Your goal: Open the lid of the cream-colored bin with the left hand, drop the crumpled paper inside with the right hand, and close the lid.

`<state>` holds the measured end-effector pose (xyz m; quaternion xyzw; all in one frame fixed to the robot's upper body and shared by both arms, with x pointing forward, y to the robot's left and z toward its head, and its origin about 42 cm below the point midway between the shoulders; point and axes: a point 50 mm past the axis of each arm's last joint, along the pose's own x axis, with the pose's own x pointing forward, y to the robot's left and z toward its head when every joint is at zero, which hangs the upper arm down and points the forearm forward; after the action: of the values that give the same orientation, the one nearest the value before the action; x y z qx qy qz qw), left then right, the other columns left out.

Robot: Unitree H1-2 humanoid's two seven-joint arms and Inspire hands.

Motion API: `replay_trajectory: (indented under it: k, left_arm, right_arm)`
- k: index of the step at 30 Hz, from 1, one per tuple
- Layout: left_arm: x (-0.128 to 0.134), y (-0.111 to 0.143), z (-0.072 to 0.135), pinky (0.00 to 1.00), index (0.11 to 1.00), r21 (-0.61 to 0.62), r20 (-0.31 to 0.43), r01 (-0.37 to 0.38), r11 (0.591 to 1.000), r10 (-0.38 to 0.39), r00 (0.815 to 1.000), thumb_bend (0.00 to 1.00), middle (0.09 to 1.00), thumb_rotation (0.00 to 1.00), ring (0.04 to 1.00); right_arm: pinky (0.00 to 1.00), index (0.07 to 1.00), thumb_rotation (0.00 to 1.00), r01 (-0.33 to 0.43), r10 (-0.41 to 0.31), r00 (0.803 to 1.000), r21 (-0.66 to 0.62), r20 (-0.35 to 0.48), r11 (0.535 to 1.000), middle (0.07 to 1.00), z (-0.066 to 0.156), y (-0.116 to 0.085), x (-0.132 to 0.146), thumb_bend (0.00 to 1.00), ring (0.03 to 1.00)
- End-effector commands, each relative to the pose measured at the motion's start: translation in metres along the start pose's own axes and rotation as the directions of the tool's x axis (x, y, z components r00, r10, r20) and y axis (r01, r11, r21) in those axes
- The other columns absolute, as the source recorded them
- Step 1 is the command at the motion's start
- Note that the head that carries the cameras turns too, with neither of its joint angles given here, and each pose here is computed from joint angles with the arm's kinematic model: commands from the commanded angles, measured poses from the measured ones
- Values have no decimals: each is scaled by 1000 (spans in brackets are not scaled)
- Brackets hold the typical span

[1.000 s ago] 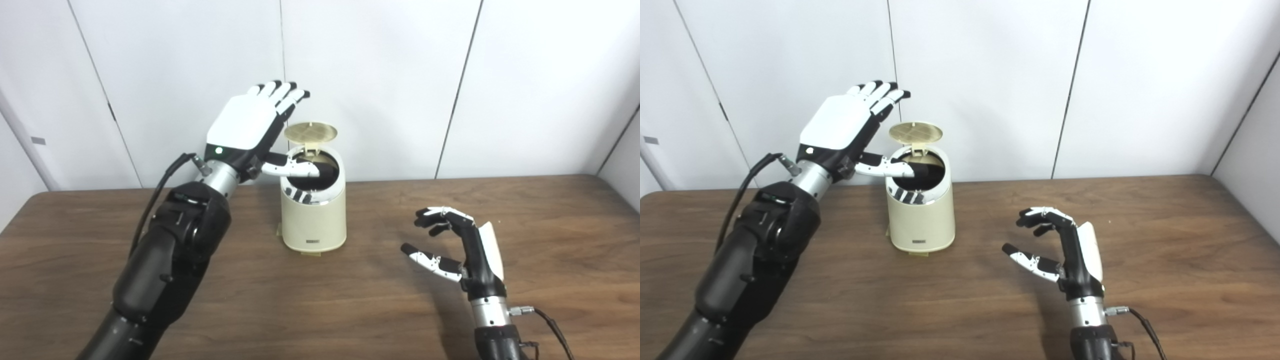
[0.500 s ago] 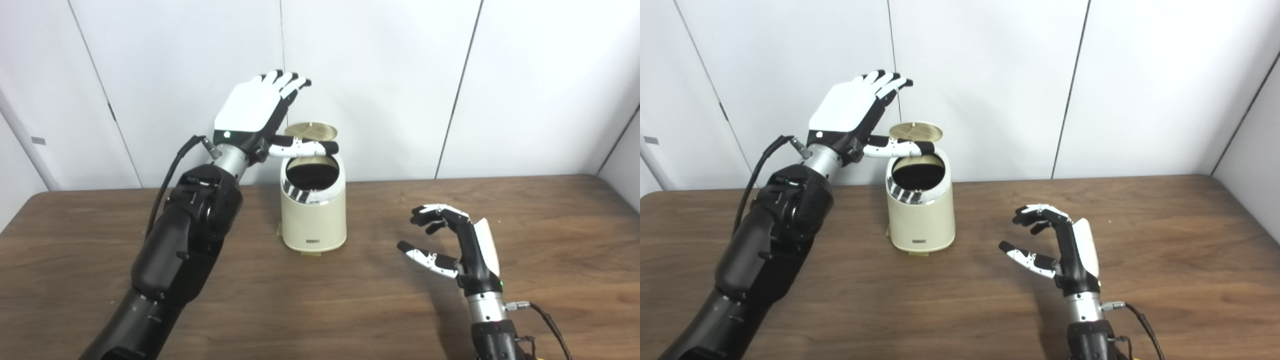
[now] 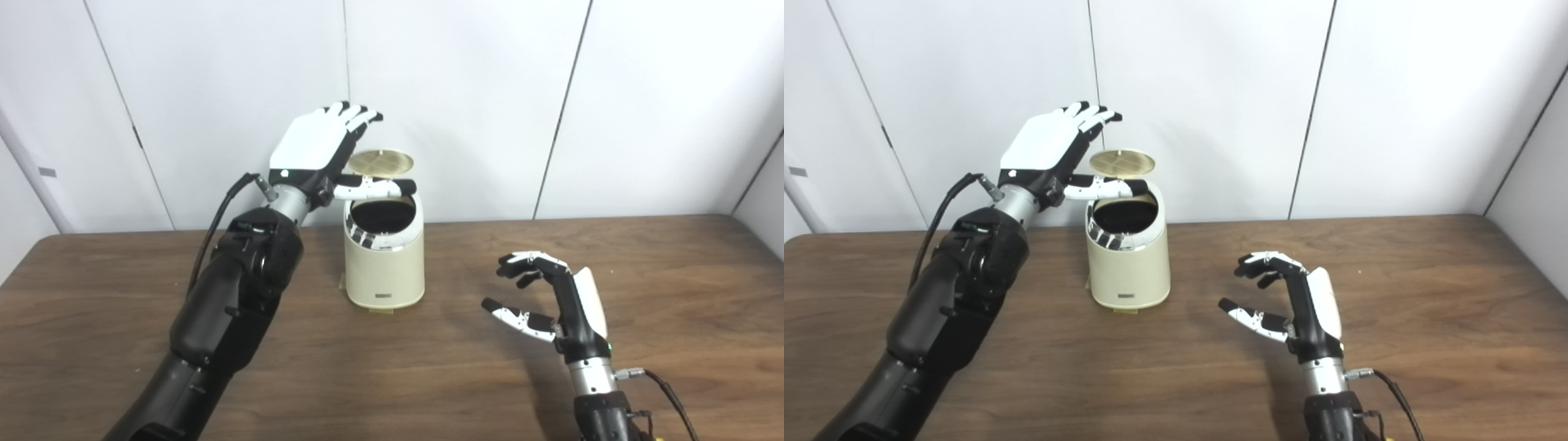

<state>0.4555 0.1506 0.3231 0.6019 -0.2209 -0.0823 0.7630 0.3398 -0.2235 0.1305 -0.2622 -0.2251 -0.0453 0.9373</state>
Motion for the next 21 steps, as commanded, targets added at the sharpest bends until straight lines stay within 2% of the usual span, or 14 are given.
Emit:
replay_trajectory:
  k: [1,7,15,21]
  left_arm:
    - [11,23,3,1000,943,32,53,-44,999,42,998,1000,954,962,1000]
    - [9,10,1,1000,940,48,82,10,999,-14,997,1000,945,956,1000]
    - [8,6,-3,1000,930,58,86,33,998,-38,996,1000,930,938,1000]
    - [6,-1,-6,1000,878,89,70,74,993,-80,994,1000,884,984,984]
  right_arm:
    - [472,494,137,-48,49,993,14,-107,999,633,-20,21,-38,484,584]
    - [472,494,138,-49,51,993,21,-104,999,639,-19,21,-39,484,588]
    - [466,494,138,-48,49,994,17,-102,999,637,-20,21,-38,484,583]
    - [475,494,139,-48,50,994,22,-102,999,641,-21,21,-38,484,592]
